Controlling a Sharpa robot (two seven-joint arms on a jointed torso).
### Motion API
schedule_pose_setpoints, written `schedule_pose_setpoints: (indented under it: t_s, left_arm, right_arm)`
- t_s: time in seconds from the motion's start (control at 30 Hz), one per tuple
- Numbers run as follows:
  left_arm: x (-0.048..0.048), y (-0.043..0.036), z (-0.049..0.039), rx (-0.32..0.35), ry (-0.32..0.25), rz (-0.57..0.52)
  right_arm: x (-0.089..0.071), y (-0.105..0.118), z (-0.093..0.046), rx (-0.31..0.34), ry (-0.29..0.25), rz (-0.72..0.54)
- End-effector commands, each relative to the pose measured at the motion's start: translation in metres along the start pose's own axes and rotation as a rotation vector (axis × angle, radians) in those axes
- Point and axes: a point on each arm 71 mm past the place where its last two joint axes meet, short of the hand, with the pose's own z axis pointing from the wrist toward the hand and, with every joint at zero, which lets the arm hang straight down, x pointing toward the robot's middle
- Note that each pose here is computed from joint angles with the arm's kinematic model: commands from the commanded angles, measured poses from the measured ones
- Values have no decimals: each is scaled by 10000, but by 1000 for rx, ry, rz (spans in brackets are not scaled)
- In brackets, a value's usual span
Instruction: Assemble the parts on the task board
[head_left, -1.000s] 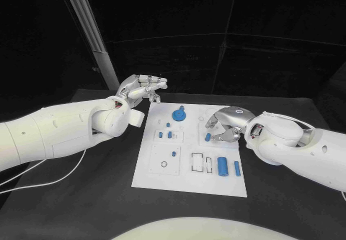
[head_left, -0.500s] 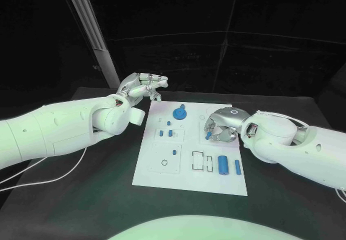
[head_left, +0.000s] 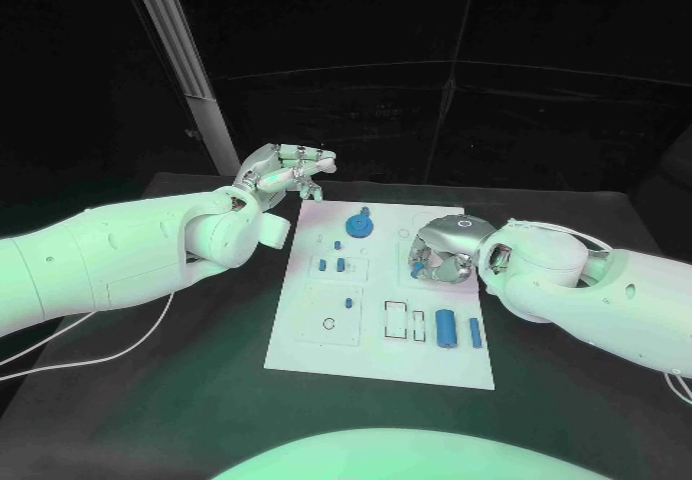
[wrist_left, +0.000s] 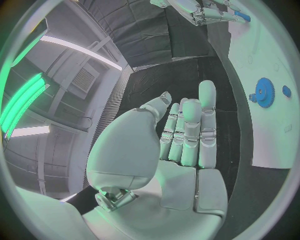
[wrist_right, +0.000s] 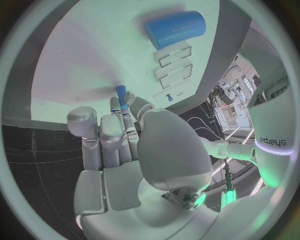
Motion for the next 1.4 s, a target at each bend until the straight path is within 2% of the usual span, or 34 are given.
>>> schedule_pose_setpoints:
  t_s: [0.03,0.47,0.77,1.1,1.23,1.4]
  left_arm:
    - [11,-12,7,4,10,-8]
    - [2,-12,4,1,8,-7]
    - [-10,-14,-2,1,5,-6]
    - [-34,-15,-5,2,-2,-3]
    - [-34,-15,-4,2,-2,-3]
    - [-28,-13,3,2,-1,-3]
  right_arm:
    - [-3,13,12,-10,9,-13]
    - [-18,0,33,-2,-18,-10]
    - [-90,-4,-60,-13,-112,24]
    - [-183,27,-200,-34,-182,72]
    - [-275,88,-235,-52,-211,94]
    - [-343,303,-219,-115,-228,129]
